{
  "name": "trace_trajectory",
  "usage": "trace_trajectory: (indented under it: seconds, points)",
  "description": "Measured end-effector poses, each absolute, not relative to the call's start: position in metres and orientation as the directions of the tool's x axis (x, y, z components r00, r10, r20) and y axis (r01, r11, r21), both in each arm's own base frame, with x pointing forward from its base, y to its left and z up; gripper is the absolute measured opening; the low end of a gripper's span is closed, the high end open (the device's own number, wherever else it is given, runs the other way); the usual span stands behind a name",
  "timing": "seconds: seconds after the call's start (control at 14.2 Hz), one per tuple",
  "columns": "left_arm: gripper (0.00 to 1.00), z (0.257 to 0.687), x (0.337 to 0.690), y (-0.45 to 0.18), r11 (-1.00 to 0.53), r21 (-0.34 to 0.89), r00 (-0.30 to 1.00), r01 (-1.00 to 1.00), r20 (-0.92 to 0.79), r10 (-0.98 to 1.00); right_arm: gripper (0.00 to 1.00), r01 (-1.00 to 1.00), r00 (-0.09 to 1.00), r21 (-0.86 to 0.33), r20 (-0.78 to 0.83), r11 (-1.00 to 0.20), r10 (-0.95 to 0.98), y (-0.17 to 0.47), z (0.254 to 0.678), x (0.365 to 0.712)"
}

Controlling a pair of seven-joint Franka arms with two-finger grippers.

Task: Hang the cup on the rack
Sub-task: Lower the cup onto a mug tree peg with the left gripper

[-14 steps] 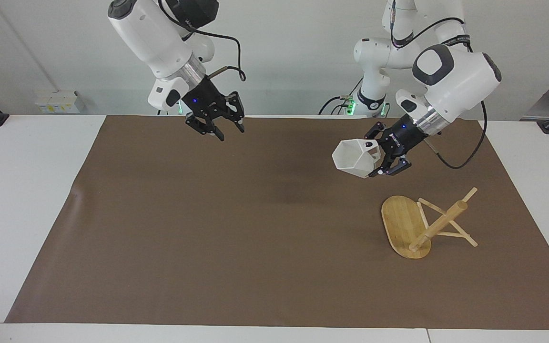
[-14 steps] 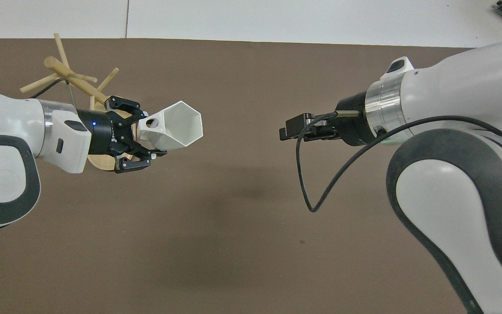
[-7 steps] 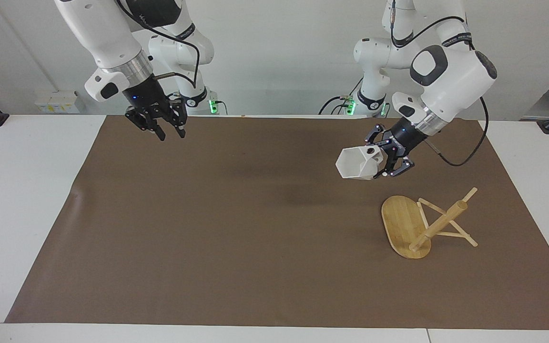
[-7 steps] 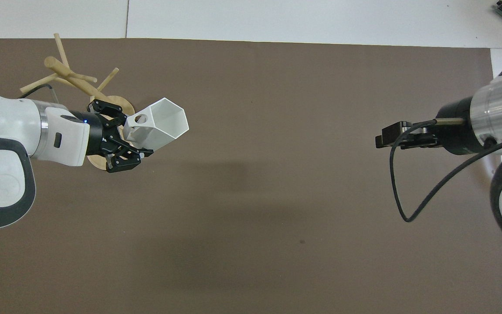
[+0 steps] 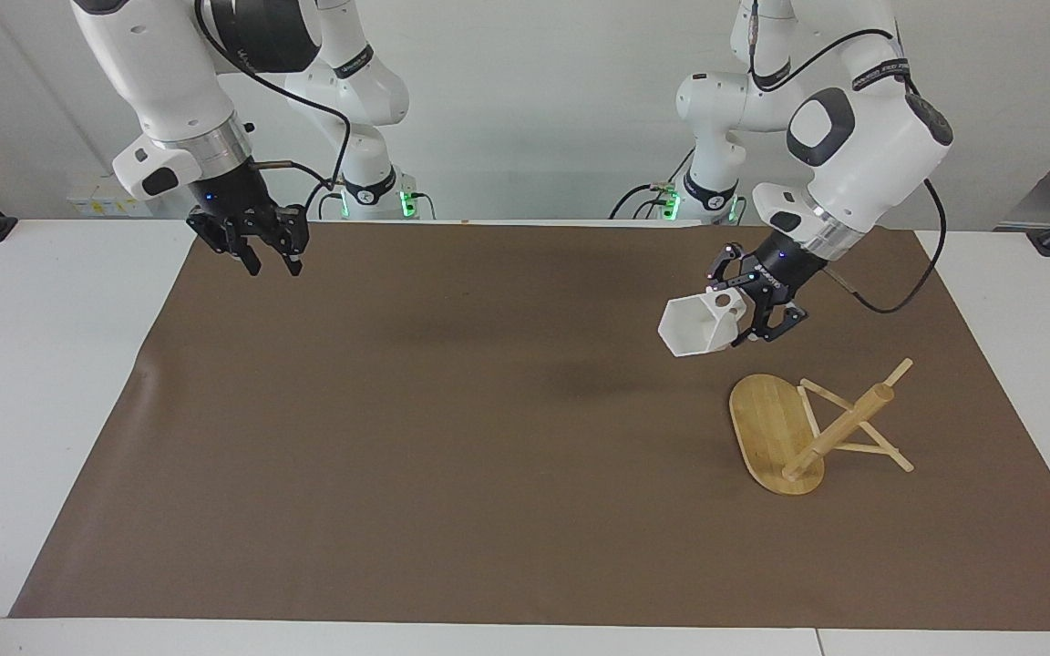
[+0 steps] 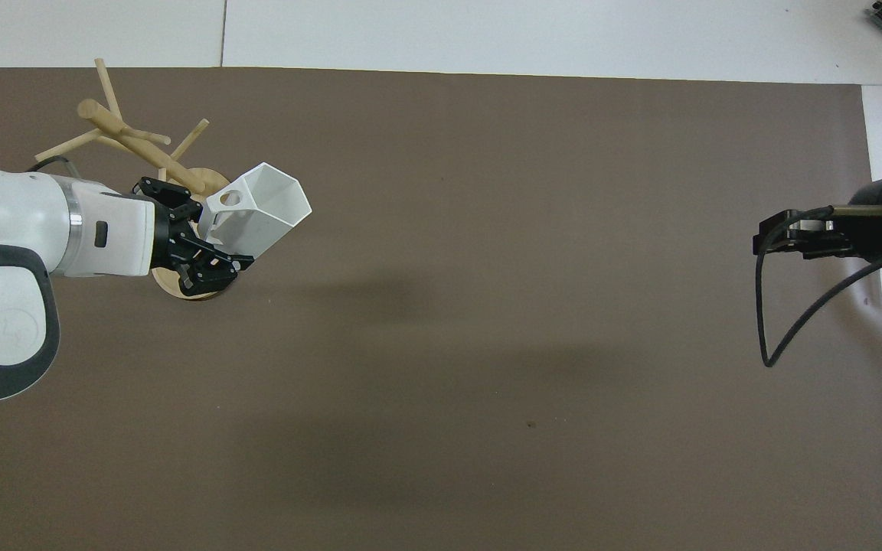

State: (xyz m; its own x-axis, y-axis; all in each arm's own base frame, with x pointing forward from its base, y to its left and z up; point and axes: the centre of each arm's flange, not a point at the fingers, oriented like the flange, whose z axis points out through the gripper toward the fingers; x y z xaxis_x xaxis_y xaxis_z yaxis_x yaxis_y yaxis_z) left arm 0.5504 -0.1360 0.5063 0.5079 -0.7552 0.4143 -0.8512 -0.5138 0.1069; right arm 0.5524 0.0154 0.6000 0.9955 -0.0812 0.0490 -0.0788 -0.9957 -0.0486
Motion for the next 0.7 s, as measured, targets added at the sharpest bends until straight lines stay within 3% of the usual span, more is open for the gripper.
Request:
trace_trajectory:
  seconds: [0.49,0.7]
  points:
    - [0.70,0.503,0.553,-0.131,-0.645,0.100,0.630,-0.757,0.373,-0.681,0.61,-0.048,0.994,-0.005,0.102,-0.999,-0.048,-0.021,0.590,0.548]
    - [0.70,0.500,0.556,-0.128,-0.707,0.091,0.682,-0.702,0.372,-0.629,0.90,-0.028,0.995,0.000,0.100,-1.000,-0.028,-0.036,0.587,0.547]
